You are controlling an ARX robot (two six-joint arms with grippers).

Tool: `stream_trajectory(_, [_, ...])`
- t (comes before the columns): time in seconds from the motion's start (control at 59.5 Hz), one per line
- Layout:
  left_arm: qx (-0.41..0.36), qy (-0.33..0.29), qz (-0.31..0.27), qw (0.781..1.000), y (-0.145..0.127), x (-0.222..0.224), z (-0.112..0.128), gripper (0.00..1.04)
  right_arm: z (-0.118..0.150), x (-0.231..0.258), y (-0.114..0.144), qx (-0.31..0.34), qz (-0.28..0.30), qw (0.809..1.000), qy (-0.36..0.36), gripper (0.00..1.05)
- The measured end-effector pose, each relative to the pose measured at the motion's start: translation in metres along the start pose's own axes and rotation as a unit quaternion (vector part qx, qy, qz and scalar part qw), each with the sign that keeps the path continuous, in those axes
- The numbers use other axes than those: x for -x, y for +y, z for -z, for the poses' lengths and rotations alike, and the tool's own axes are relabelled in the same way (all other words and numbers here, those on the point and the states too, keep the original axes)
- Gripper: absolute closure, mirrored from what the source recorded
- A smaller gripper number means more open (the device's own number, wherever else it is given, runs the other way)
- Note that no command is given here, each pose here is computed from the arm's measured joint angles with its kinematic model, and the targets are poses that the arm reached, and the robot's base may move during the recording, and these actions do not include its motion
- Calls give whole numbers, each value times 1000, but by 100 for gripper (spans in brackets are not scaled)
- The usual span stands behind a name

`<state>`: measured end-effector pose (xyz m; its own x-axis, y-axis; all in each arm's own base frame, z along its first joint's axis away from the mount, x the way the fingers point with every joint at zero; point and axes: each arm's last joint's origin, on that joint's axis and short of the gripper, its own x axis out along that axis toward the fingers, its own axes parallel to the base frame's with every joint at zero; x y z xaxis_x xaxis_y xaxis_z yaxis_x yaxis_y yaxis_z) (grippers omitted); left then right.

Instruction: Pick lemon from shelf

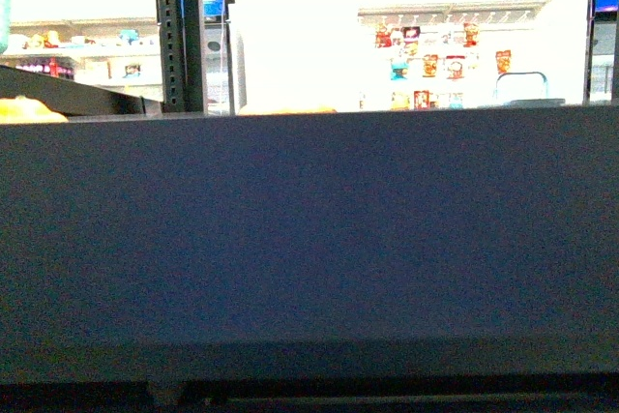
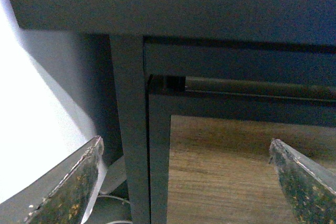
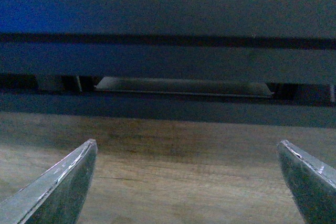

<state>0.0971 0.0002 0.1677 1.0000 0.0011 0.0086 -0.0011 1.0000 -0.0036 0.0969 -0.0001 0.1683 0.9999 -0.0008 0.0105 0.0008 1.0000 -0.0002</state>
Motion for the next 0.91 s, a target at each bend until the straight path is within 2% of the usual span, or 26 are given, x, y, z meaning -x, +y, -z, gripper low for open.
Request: stream_trajectory(0.907, [0, 0, -1, 1000, 0, 0, 0, 8, 0, 0, 0, 0, 0, 1000, 0, 2])
